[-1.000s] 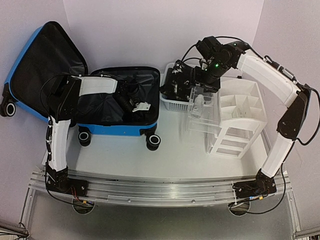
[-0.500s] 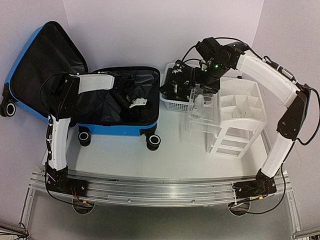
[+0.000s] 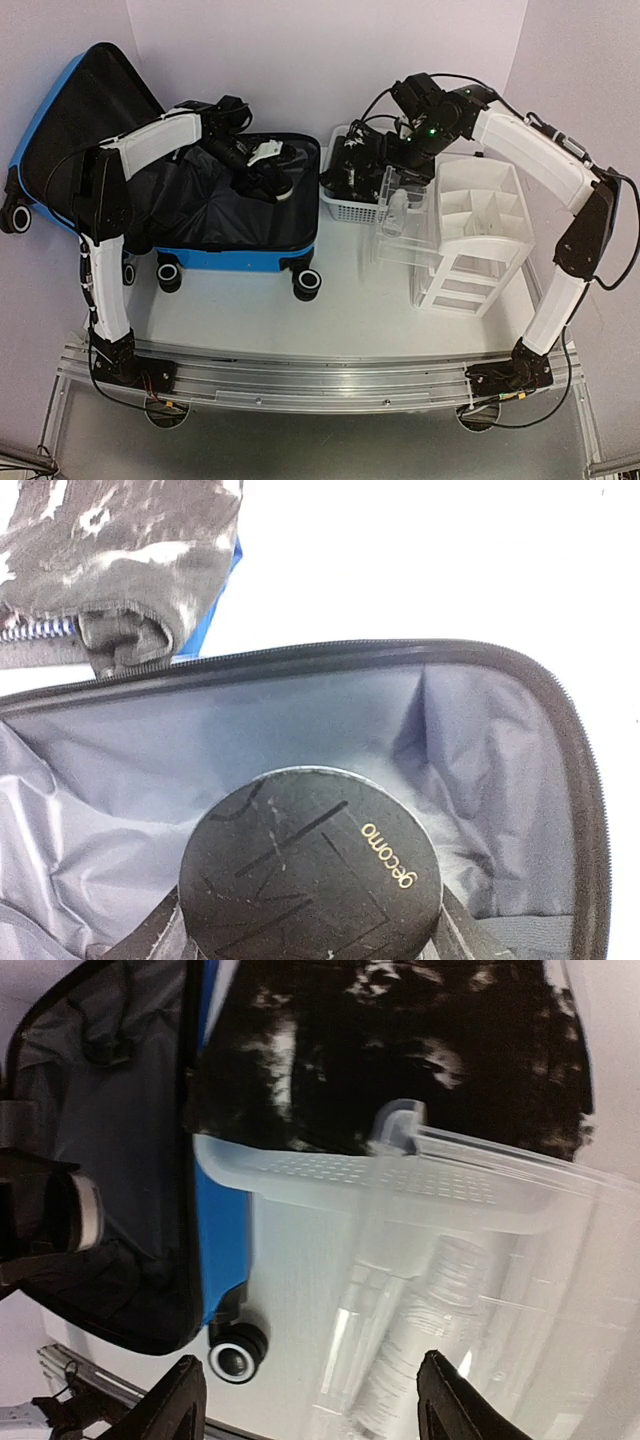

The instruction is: Open, take out, and arrange the luggage

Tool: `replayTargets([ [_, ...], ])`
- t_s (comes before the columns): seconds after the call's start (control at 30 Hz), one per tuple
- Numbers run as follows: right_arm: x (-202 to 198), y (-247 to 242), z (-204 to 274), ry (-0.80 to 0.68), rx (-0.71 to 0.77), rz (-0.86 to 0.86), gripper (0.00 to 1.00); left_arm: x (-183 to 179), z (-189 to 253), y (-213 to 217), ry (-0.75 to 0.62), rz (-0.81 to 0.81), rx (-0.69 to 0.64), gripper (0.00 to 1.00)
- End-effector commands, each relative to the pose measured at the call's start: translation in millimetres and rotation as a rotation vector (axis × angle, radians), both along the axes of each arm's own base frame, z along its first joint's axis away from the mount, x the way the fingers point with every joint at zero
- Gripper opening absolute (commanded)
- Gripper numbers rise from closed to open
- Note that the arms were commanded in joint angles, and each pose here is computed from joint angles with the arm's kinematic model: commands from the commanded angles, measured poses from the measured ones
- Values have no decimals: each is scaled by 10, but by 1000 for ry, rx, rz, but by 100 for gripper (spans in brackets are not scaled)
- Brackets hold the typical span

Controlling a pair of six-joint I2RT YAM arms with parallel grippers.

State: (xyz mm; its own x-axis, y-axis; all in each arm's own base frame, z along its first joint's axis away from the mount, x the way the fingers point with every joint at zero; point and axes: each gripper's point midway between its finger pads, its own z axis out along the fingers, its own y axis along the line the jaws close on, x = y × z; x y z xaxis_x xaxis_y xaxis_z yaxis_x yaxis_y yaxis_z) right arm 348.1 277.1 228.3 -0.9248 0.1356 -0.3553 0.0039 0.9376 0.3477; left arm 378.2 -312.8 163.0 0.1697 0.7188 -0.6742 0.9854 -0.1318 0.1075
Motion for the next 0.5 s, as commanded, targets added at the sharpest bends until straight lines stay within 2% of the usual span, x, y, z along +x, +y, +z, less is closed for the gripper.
replayTargets([
  [0.0,94,544,570,-111,345,81,64,-92,780,-79,-118,-28,-86,26],
  [0.1,197,893,792,-151,560,112,65,-190,992,-179,-145,-28,-101,26],
  [0.17,218,1070,839,-141,638,126,65,-264,1110,-249,-148,-28,-117,27],
  [0.37,231,1479,778,-100,682,184,65,-370,1306,-411,-149,-21,-142,27],
  [0.47,248,1555,666,-72,680,175,61,-413,1390,-469,-154,-27,-158,27],
])
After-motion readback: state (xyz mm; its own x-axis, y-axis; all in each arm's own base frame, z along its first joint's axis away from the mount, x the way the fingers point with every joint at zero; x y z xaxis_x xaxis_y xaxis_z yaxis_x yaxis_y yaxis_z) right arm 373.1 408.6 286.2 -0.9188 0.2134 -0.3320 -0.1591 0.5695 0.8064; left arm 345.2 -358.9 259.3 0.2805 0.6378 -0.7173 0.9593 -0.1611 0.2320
